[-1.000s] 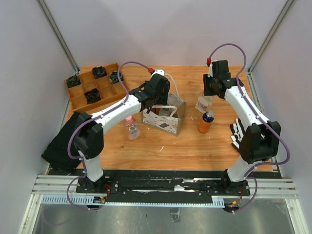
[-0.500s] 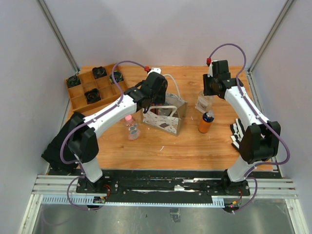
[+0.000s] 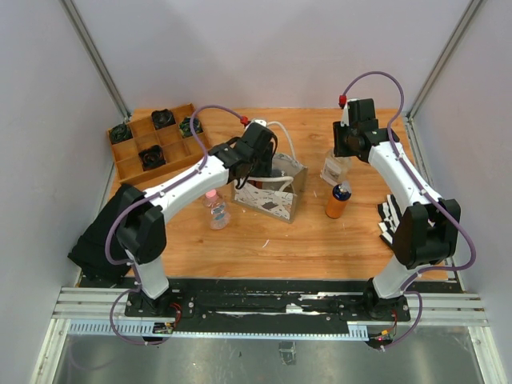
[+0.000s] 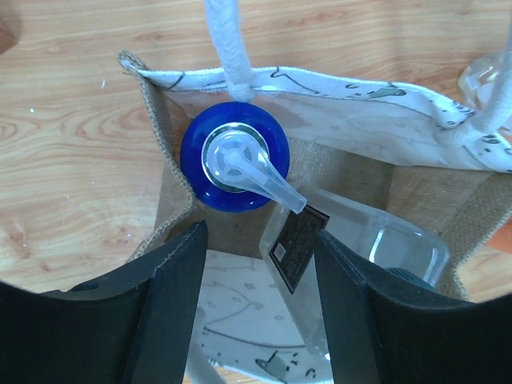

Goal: Take the personal care products out of the canvas bag

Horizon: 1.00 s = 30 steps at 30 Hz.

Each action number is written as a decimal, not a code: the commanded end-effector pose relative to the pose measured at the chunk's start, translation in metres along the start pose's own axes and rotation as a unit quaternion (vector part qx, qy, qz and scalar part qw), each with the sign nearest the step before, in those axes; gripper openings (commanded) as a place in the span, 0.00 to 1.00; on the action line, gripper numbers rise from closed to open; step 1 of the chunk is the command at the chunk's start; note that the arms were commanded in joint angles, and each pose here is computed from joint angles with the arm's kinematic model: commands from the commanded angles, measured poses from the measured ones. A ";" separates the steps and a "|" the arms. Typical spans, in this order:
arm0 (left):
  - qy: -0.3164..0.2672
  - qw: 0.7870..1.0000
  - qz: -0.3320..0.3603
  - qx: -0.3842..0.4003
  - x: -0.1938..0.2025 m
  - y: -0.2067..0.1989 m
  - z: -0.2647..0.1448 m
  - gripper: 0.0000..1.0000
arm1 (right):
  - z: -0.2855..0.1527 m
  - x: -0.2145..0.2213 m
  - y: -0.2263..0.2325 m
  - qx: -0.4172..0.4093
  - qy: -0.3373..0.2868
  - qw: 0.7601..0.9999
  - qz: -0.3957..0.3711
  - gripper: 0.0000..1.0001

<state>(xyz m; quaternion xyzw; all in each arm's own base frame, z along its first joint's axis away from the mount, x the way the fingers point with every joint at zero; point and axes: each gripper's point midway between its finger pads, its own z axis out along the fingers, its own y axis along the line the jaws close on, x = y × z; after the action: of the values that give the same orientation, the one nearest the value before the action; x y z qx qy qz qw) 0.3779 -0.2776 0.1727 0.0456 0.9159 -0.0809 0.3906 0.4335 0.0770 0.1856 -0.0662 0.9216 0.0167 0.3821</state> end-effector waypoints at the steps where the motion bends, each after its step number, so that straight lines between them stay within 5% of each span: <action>1: 0.030 1.000 0.007 -0.006 0.024 -0.004 0.017 0.60 | 0.002 0.005 0.001 -0.008 0.003 1.000 0.005 0.21; 15: -0.036 0.995 -0.017 -0.092 0.001 0.027 0.043 0.73 | 0.005 0.006 0.004 -0.018 0.005 1.000 0.003 0.22; 19: -0.061 0.995 -0.040 -0.062 -0.009 0.020 0.048 0.74 | 0.008 0.008 0.006 -0.025 0.011 1.000 0.003 0.31; 25: -0.066 0.996 -0.048 -0.038 -0.011 0.011 0.059 0.75 | 0.004 0.008 0.006 -0.026 0.011 1.000 0.001 0.61; 30: -0.055 0.997 -0.039 -0.032 -0.007 0.008 0.066 0.51 | -0.023 -0.001 0.003 -0.017 -0.015 1.000 0.000 0.78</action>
<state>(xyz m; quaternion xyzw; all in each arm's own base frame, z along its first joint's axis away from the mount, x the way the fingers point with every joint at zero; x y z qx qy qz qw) 0.4217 -0.2739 0.1356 -0.0082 0.8986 -0.0552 0.4352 0.4328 0.0848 0.1847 -0.0760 0.9202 0.0373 0.3822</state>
